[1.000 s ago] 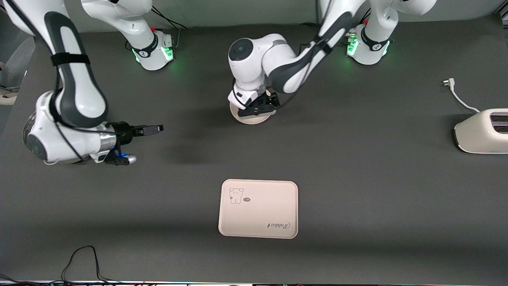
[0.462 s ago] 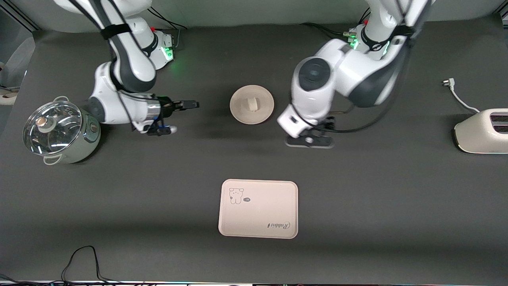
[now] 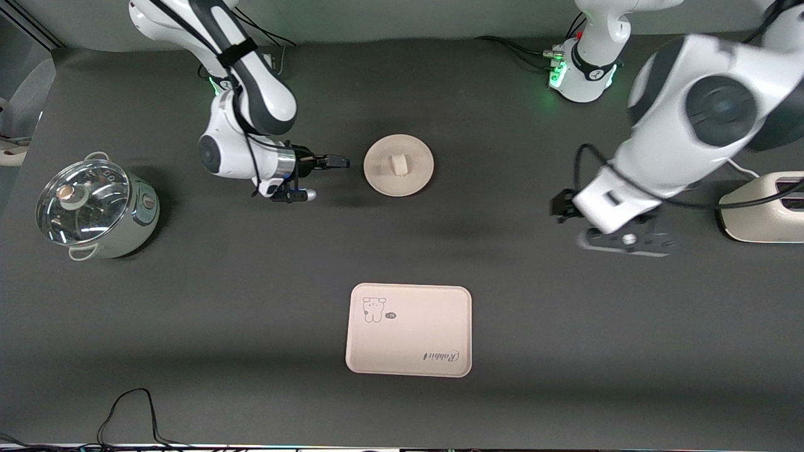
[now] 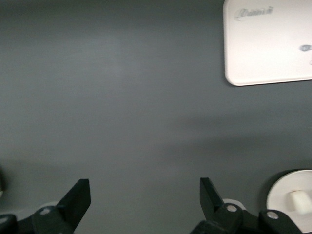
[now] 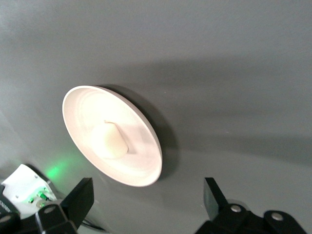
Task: Place bun in plate and plate on tray
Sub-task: 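Raise the left gripper away while the right gripper reaches the plate, then grasp the plate rim with the right gripper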
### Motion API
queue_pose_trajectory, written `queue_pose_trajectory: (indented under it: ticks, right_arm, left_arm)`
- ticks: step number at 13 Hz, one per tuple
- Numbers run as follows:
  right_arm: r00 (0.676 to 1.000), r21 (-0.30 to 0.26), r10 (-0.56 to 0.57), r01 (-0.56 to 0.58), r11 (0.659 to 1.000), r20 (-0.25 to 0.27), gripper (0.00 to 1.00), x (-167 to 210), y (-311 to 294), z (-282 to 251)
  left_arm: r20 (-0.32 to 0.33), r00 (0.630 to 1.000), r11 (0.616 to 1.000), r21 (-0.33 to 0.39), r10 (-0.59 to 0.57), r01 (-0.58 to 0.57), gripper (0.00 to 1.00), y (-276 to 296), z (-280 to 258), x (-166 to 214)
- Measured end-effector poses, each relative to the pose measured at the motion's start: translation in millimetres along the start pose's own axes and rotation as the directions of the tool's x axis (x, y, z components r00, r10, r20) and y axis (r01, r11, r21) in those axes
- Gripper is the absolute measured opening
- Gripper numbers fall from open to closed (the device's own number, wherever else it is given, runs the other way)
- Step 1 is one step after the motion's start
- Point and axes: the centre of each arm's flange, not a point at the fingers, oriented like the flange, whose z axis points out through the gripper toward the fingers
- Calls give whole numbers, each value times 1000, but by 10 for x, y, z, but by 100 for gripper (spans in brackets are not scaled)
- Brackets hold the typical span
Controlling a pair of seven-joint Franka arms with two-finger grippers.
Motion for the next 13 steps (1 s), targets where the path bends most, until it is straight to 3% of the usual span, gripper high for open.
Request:
queue_pose_trajectory:
  ticks: [5, 7, 9, 13]
  right_arm:
    - [997, -14, 37, -38, 999, -74, 100, -199, -146, 671]
    - [994, -23, 40, -42, 999, -100, 98, -246, -140, 840]
    - [993, 6, 45, -45, 999, -107, 99, -293, -103, 980]
    - [990, 15, 54, -53, 998, -132, 91, -354, -78, 1122]
  left_arm:
    - [-65, 998, 999, 42, -13, 16, 100, -1097, -273, -311]
    - [-81, 996, 998, 50, -33, 37, 100, -1203, -373, -553]
    - [-83, 996, 998, 55, -39, 44, 100, -1216, -458, -721]
    - [-75, 996, 998, 55, -36, 41, 100, -1197, -427, -740]
